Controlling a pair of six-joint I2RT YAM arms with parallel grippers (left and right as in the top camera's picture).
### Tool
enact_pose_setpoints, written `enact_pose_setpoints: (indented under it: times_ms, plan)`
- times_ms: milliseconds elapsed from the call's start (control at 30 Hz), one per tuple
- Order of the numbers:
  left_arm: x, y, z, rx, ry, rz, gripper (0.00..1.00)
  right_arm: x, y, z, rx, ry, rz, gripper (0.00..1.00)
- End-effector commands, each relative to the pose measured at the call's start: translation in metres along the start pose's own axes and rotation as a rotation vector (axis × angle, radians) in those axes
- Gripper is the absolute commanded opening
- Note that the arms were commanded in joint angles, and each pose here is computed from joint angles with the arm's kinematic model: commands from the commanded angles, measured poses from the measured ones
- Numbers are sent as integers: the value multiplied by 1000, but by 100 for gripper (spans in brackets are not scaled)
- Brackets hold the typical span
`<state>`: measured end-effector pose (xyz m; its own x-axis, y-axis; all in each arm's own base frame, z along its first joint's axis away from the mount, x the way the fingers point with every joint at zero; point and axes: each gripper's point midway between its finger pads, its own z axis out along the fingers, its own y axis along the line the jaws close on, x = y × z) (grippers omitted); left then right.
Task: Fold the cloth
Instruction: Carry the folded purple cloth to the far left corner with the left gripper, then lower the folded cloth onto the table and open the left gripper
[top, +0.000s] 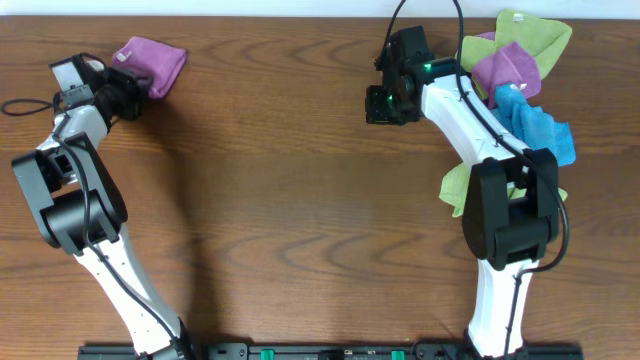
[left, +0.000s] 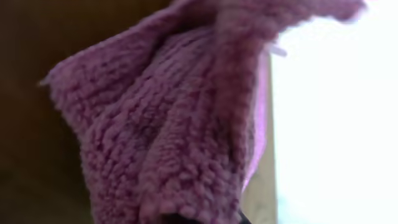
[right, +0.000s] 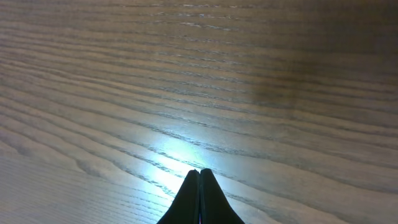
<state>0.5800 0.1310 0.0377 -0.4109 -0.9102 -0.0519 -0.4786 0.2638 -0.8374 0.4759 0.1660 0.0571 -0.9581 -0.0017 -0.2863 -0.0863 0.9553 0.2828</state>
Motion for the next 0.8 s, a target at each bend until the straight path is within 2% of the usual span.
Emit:
enact_pose_setpoints:
  times_ms: [0, 333, 667, 700, 767]
  plan:
    - [-7, -15, -2, 24, -44, -41, 6, -3, 6, -6, -6, -15, 10, 1]
    - [-22, 5, -6, -58, -130, -159, 6, -2, 6, -6, -4, -10, 19, 1]
    - [-19, 4, -5, -50, -117, -185, 6, -2, 6, -6, -4, -13, 26, 1]
    - [-17, 2, -5, -41, -101, -185, 17, -2, 6, -6, -4, -13, 26, 1]
    - [-9, 3, -5, -40, -59, -222, 50, -3, 6, -6, -4, -13, 26, 1]
